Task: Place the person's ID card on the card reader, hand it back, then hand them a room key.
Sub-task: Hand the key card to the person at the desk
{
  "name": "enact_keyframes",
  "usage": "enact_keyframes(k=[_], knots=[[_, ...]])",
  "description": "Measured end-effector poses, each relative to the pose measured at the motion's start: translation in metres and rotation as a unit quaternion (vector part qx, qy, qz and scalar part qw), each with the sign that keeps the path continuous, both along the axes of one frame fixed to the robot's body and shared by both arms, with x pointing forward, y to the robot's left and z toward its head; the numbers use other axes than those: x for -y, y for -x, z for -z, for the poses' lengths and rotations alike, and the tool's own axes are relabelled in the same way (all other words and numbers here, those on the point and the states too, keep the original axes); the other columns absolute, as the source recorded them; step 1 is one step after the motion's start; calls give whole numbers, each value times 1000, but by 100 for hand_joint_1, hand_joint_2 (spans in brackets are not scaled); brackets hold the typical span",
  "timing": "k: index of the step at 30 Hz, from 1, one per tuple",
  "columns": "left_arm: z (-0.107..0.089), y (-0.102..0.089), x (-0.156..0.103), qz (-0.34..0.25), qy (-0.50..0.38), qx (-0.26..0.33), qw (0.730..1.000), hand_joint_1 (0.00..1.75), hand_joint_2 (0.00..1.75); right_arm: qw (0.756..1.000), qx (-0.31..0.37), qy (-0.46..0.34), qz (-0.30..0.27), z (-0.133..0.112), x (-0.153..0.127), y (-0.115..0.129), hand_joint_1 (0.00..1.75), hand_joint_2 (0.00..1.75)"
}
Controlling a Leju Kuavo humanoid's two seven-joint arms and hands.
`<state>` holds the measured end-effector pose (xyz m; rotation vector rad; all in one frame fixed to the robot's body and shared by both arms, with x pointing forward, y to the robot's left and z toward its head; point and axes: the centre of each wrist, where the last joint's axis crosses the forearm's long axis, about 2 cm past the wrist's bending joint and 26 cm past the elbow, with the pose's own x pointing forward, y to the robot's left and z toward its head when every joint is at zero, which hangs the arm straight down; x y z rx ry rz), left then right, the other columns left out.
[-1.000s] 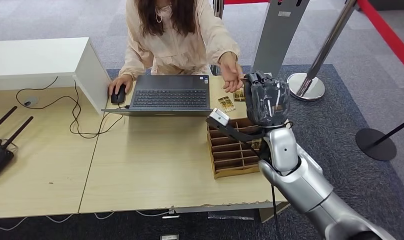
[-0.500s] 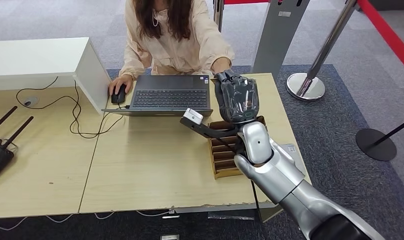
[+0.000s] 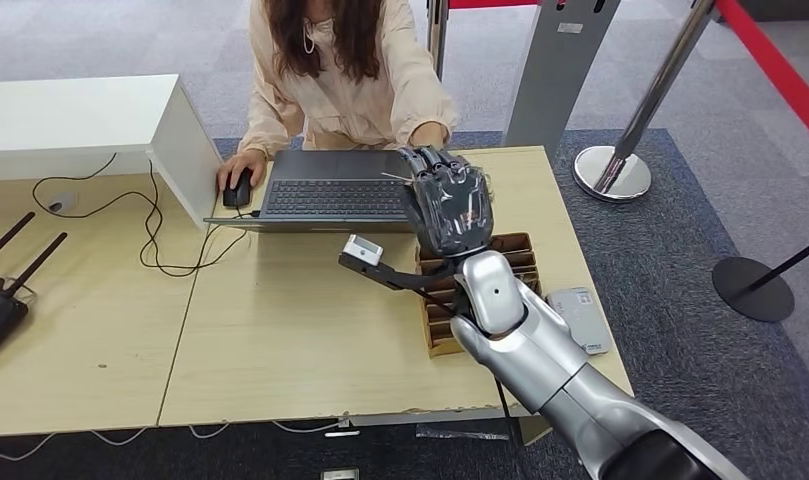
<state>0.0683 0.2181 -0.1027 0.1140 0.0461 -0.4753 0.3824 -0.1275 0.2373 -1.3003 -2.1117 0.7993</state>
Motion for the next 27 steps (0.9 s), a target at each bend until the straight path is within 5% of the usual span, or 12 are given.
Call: enact_keyframes(k=[15,19,27], knots=[[0,2,-1,-4,-6,4,1000,0,0,995,-6,-85,-46,-4,2,22,0,0],[0,2,-1,-12,-6,2,1000,0,0,989,-13,-131,-61,-3,7,34,0,175],[1,3,-1,-35,-4,3,999,0,0,967,-62,-241,-61,11,34,61,0,175]])
